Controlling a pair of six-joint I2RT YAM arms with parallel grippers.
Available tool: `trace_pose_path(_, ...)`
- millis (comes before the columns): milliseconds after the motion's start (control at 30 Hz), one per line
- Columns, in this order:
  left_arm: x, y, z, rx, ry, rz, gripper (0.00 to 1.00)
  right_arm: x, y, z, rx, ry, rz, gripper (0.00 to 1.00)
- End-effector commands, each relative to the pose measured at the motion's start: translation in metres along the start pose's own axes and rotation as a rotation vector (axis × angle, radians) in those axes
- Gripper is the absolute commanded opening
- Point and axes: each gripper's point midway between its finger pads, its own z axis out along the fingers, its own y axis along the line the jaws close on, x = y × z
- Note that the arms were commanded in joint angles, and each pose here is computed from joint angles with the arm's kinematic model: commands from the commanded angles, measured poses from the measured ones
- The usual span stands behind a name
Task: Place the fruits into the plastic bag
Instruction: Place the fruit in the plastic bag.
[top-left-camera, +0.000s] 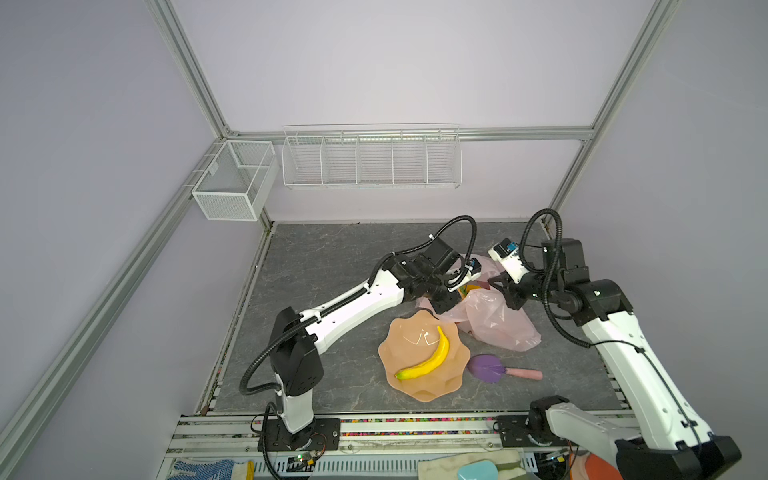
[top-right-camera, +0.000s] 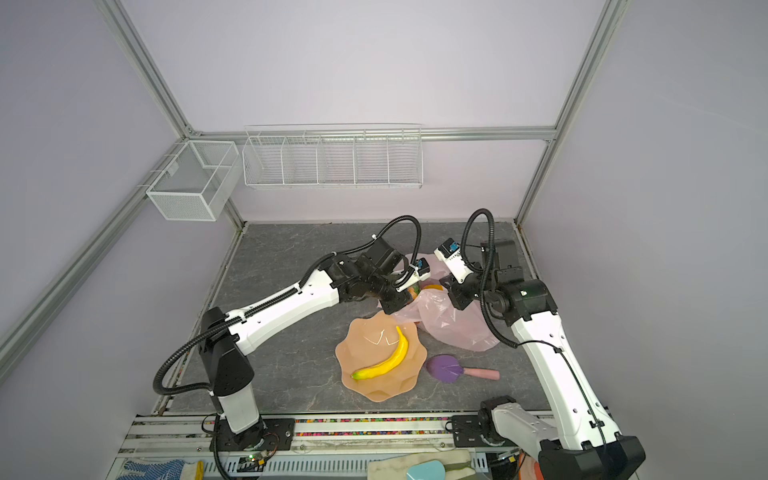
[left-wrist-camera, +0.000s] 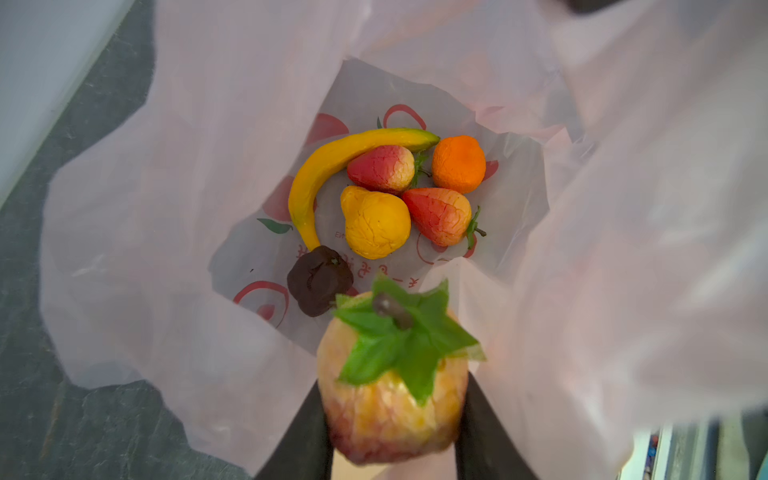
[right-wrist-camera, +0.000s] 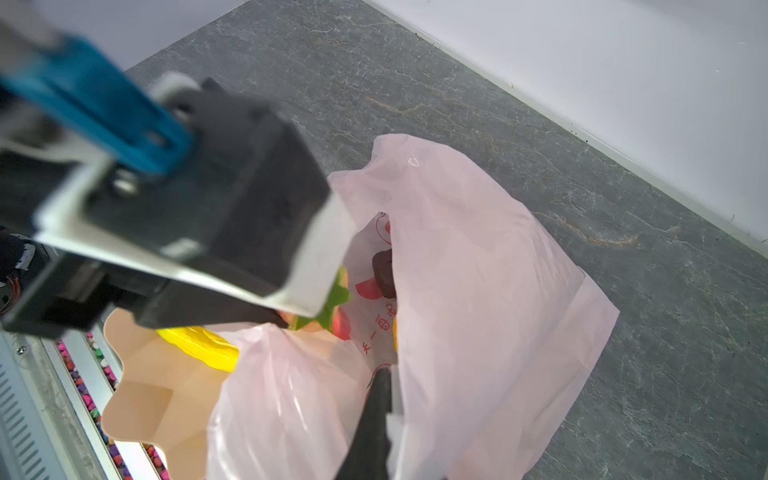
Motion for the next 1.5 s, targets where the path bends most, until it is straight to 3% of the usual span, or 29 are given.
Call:
trace_pose_path(0,-0.006,-0.005,0.011,0.052,0.017,0.007,0.29,-0.005,0.001,0.000,-0.010,-0.024,-0.010,0.07)
trace_pose_path(333,-0.035,0.012,0.046,0.123,-0.017,-0.023,0.32,-0.004,0.002,0.001,-0.014,-0.029,0.002,0.07)
trace_pose_path(567,-0.051,0.026,0.062,0.249,-0.114,-0.157,0.35,-0.010,-0.002,0.003,-0.007,-0.064,0.009,0.07)
trace_pose_path(933,-0.060,0.002,0.085,0.409,-0.140,-0.193,0.50,-0.015,-0.005,0.011,-0.025,-0.076,0.019,0.07)
trace_pose_path(1200,-0.056,0.001,0.098,0.394,-0.116,-0.226,0.79,-0.014,-0.007,0.014,-0.027,-0.076,0.028,0.07)
trace_pose_path(1433,-0.075,0.032,0.059,0.320,-0.187,-0.297,0.91,-0.013,-0.009,0.011,-0.013,-0.080,0.031,0.07)
trace_pose_path(1467,-0.076,0.036,0.050,0.310,-0.197,-0.304,1.00,-0.012,-0.009,0.011,-0.012,-0.077,0.033,0.07)
